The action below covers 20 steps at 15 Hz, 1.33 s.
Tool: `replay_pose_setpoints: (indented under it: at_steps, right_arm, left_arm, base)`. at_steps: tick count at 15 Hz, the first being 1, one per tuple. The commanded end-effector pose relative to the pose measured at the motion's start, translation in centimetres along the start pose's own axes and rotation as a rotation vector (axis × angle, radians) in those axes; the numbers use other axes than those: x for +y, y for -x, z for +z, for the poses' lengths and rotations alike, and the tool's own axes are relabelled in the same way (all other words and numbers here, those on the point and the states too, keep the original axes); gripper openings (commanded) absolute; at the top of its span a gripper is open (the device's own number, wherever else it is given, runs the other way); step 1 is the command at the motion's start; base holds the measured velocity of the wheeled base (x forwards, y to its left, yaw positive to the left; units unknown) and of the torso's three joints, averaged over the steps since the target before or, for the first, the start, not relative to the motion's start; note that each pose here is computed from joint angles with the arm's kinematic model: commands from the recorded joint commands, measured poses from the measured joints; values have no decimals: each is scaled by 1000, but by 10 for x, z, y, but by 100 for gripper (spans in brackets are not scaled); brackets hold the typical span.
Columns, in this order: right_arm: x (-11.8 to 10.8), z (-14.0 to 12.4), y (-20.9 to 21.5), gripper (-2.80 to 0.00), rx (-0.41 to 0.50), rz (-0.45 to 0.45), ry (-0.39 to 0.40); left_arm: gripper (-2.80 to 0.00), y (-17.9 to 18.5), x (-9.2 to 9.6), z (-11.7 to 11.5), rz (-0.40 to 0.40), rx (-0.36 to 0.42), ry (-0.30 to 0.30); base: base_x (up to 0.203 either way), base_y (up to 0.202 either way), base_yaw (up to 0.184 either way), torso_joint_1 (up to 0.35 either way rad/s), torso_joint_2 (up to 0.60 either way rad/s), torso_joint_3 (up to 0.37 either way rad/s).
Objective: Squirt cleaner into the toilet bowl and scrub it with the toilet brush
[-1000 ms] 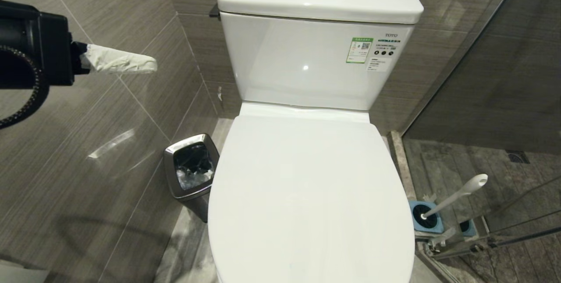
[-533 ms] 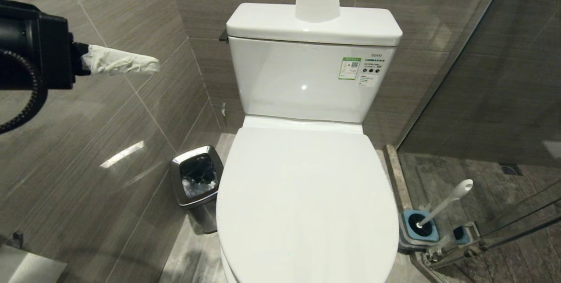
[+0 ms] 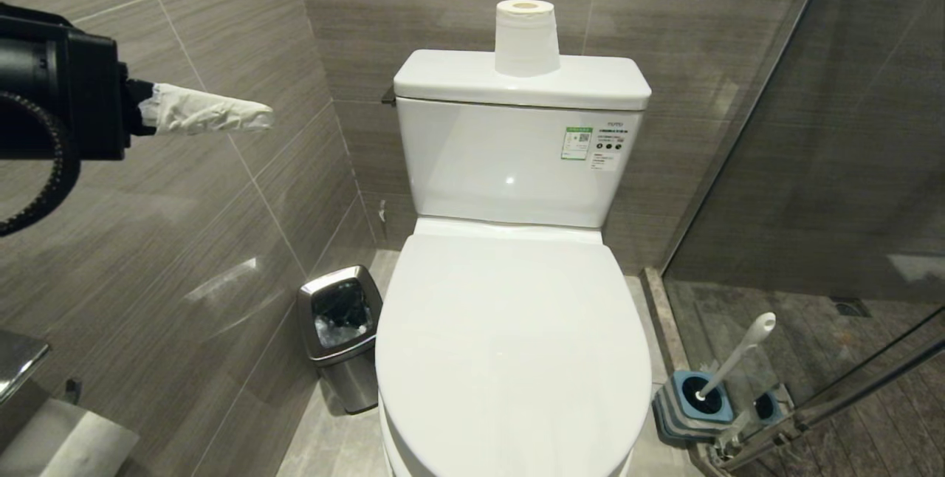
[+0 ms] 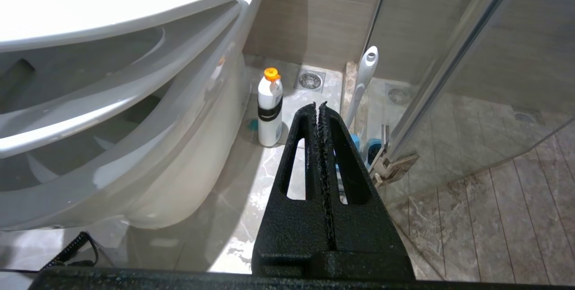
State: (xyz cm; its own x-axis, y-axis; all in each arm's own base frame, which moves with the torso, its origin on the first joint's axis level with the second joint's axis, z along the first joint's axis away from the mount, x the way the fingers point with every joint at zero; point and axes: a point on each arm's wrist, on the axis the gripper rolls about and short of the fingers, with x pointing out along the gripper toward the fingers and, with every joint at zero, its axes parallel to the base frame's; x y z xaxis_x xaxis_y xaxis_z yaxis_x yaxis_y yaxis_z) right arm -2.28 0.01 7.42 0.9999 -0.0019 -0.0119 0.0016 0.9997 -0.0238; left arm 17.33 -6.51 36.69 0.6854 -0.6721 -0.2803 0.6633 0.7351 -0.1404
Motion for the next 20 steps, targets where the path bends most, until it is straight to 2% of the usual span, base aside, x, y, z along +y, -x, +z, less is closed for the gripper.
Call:
replay_pose_setpoints:
  at_steps: [1,2,3,6,7,9,11,13,14,18,20]
  right_arm:
    - [0,0,0,-280,0,0,1]
    - [0,0,0,-280,0,0,1]
    - [0,0,0,-280,0,0,1]
    - [0,0,0,-280,0,0,1]
    - [0,0,0,-280,0,0,1]
    - [0,0,0,-280,0,0,1]
    - [0,0,0,-280,0,0,1]
    - [0,0,0,-280,1,0,1]
    - [0,0,0,-280,0,0,1]
    - [0,0,0,-280,1,0,1]
    - [0,0,0,-280,0,0,1]
  left_arm:
    - [-280,-3,3,-9,7,35,18]
    - [-280,-4,4,-14,28,50,5]
    - [-280,-5,6,-15,65,57,-65]
    - [-280,-9,13,-21,221,133,-373]
    - [-280,-12,10,-24,233,159,-460]
    - [-280,-20,2,-37,176,214,-586]
    - [-280,-31,-2,-56,132,295,-675]
    - [-280,-44,-9,-74,146,396,-783]
    - [-280,-51,-12,-79,127,422,-818]
    - [-280,-73,-42,-101,-48,474,-917]
    - [-280,-91,-49,-114,-113,524,-933]
  base:
    - [0,0,0,-2,3,36]
    - [0,0,0,0,0,0]
    - [0,0,0,0,0,0]
    - [0,0,0,0,0,0]
    - [0,0,0,0,0,0]
    - [0,0,0,0,0,0]
    - [0,0,0,0,0,0]
    - [0,0,0,0,0,0]
    - [0,0,0,0,0,0]
    - [0,0,0,0,0,0]
    - [0,0,0,0,0,0]
